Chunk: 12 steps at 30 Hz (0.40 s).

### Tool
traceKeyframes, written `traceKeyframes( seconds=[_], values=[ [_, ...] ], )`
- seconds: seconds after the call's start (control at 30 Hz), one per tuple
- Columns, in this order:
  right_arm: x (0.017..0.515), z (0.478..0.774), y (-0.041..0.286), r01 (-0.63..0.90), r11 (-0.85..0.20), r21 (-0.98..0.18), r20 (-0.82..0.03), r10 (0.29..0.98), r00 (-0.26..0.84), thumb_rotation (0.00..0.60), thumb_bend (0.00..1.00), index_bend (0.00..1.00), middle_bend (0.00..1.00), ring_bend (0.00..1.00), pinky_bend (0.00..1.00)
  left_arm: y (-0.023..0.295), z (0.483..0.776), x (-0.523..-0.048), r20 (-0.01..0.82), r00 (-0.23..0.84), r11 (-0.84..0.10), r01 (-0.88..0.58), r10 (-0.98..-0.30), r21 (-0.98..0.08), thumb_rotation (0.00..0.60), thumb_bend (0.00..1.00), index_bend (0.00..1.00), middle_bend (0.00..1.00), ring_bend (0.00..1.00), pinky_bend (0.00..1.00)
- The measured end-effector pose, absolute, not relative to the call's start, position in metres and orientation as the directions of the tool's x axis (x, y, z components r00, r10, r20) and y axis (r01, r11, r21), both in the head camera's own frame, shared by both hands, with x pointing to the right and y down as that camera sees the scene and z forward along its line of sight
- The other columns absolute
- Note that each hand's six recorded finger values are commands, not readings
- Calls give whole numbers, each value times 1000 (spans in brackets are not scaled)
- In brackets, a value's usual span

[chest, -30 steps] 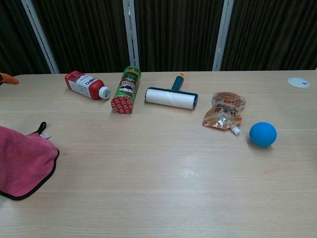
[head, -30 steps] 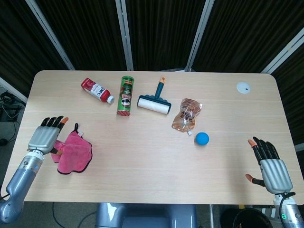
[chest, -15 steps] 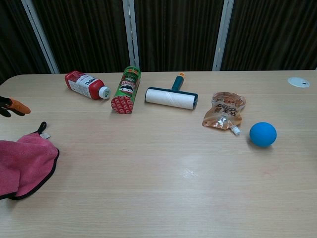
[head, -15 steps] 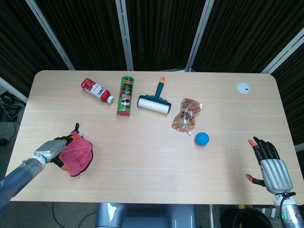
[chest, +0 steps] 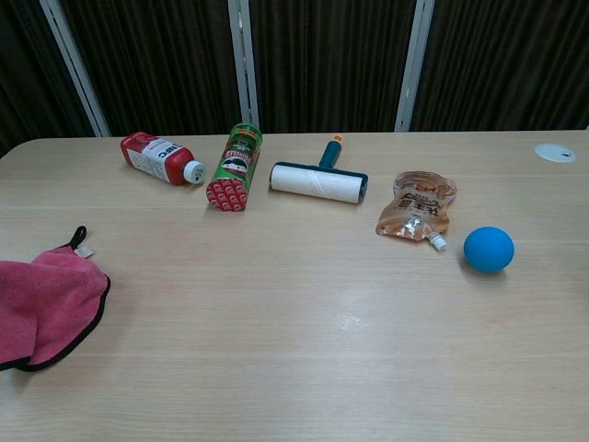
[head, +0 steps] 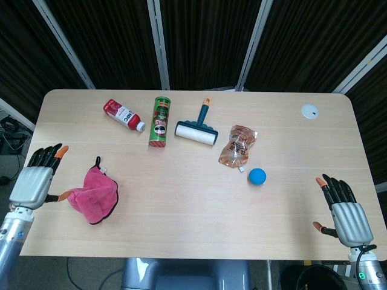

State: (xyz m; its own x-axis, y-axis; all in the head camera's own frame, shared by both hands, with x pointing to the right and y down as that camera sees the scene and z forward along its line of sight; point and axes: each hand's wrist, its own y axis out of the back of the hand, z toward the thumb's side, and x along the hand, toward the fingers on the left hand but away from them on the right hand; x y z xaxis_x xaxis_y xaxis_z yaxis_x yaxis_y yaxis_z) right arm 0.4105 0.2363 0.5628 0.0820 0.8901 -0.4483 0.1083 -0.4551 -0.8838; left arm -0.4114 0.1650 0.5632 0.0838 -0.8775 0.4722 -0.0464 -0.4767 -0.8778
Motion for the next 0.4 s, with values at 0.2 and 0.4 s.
traceKeyframes(
  seconds=[0.2,0.4],
  values=[
    [410,562,237,104,-451,-886,-444,892,87,600,14,0,0,0,57,216,558,-433,413,84,-415,-6,-907,-910,600,0,0,0,0,0],
    [410,560,238,102,-445,-890,-437,895,92,600,12,0,0,0,57,242,561,-442,441,70,-442,2,-895,-897,600,0,0,0,0,0]
  ],
)
